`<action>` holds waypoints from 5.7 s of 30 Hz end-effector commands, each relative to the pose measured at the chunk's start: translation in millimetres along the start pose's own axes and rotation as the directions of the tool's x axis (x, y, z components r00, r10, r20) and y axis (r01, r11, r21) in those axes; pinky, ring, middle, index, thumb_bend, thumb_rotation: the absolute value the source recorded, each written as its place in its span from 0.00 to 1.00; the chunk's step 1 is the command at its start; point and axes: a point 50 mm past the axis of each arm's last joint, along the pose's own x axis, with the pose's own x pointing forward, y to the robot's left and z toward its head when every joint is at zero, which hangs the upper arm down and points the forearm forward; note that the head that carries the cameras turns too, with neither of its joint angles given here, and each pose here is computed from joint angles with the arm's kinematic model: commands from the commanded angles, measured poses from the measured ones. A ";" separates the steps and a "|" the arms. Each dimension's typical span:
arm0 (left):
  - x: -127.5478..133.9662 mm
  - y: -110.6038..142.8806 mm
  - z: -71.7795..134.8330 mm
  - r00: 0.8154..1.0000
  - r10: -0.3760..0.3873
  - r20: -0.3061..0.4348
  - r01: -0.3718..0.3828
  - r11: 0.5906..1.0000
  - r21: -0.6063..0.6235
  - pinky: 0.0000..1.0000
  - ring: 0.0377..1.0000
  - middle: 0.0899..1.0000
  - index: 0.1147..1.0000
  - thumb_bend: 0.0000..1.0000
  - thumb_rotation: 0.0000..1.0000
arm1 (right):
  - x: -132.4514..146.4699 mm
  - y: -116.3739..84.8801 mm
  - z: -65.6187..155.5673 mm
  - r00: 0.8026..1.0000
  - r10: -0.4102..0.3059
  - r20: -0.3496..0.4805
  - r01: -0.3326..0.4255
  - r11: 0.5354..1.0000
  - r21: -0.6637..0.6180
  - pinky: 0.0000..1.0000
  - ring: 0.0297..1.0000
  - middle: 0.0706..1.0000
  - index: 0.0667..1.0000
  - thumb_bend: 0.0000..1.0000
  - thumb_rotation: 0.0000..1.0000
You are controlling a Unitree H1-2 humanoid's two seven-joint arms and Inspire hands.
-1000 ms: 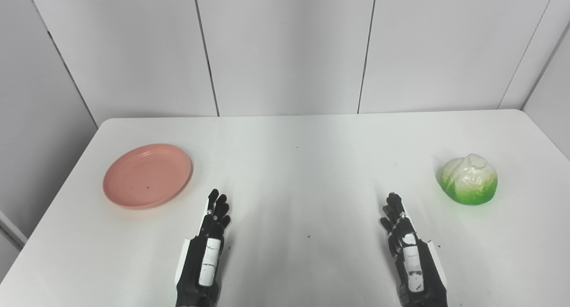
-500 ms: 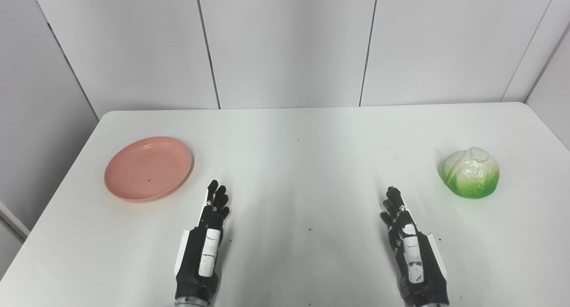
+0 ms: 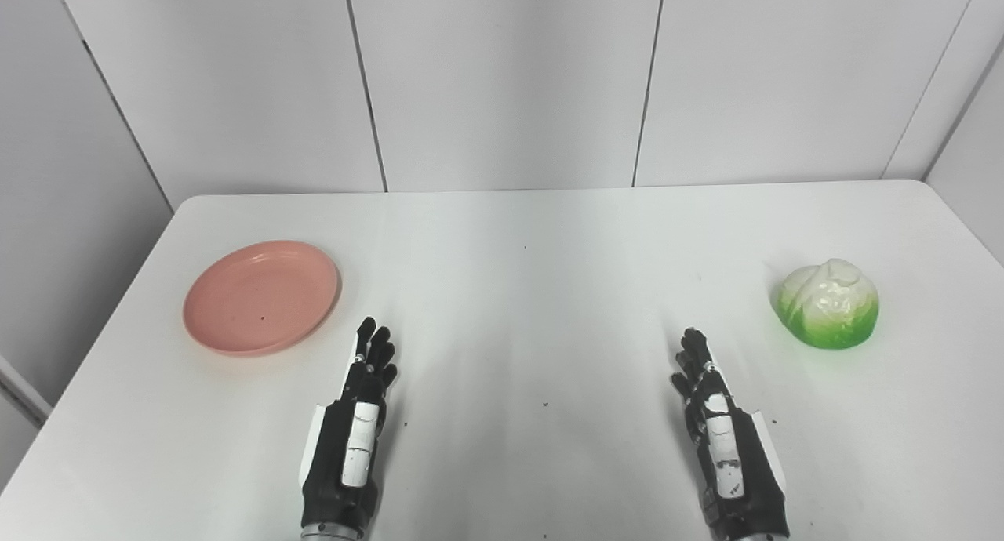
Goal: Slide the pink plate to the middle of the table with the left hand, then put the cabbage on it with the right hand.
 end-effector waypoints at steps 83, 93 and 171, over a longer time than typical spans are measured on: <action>-34.0 -16.1 -61.7 1.000 0.029 -0.013 -0.028 0.998 0.063 1.00 1.00 0.99 1.00 0.94 0.83 | -25.5 -50.6 -63.9 0.998 -0.010 -0.059 0.011 1.000 0.018 1.00 1.00 1.00 1.00 0.92 1.00; -33.2 -14.3 -61.1 1.000 0.027 -0.010 -0.027 0.998 0.059 1.00 1.00 0.99 1.00 0.94 0.82 | -24.2 -48.3 -63.6 0.998 -0.014 -0.061 0.015 1.000 0.019 1.00 1.00 1.00 1.00 0.93 1.00; 123.4 136.7 180.3 0.922 0.047 0.385 -0.111 0.983 0.146 0.86 0.90 0.88 0.85 0.96 0.90 | -19.8 -38.3 -59.2 0.998 0.000 -0.056 0.000 1.000 0.012 1.00 1.00 1.00 1.00 0.92 1.00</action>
